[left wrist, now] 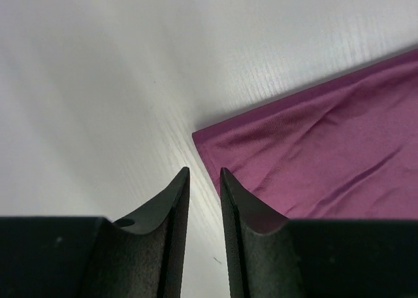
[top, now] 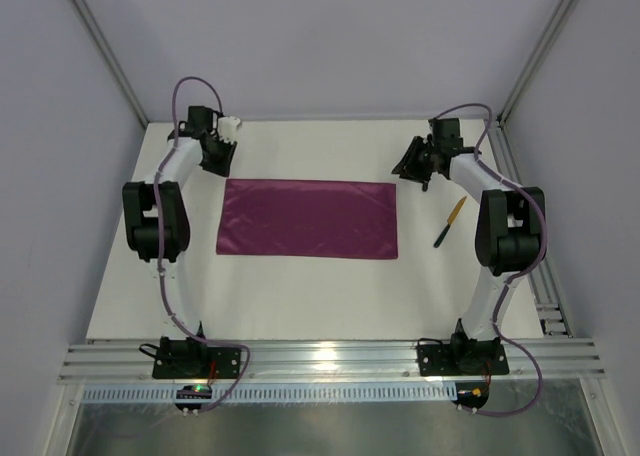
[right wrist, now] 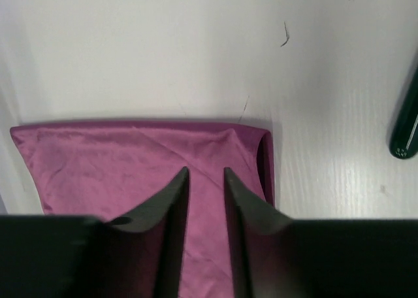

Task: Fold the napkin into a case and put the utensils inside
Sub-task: Smooth out the rectangle-folded napkin at the center of the board, then pick up the rectangle-folded napkin from the center of the board.

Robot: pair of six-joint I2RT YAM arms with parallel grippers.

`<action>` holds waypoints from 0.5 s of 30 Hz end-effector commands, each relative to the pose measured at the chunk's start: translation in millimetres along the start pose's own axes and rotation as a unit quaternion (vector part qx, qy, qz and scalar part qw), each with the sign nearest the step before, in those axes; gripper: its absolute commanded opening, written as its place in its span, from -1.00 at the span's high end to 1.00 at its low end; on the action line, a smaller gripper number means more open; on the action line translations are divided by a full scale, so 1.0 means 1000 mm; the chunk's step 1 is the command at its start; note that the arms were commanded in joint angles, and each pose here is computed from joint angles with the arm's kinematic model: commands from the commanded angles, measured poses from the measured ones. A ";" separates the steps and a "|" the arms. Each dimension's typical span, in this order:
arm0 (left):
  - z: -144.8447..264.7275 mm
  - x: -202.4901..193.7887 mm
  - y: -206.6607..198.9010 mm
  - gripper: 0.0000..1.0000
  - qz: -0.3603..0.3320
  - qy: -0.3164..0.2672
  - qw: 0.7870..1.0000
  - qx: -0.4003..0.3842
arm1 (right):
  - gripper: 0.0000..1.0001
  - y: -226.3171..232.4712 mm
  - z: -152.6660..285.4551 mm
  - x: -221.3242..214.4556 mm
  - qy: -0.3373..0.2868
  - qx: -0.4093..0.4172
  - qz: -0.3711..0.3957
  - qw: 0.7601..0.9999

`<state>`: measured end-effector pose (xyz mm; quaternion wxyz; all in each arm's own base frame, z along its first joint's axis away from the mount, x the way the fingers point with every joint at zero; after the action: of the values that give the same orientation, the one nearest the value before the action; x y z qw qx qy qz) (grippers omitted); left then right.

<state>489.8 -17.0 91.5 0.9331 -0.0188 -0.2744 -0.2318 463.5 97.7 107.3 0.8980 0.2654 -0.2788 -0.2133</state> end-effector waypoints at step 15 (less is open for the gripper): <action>0.039 -0.051 -0.006 0.40 0.026 0.015 1.000 -0.004 | -0.03 -0.058 0.003 -0.052 0.089 -0.081 0.066 0.991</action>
<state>430.7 5.2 82.0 0.9495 -0.0252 -0.2341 -0.2075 409.5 79.9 62.3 0.9468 0.1895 -0.2021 -0.1638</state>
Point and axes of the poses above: each gripper's point midway between its finger pads, its own z axis back along the fingers, its own y axis along the line the jaws close on, x = y × z, the point moved 3 cm from there along z, back along the fingers, and after that the axes turned 5 degrees about -z, right-handed, at the moved point
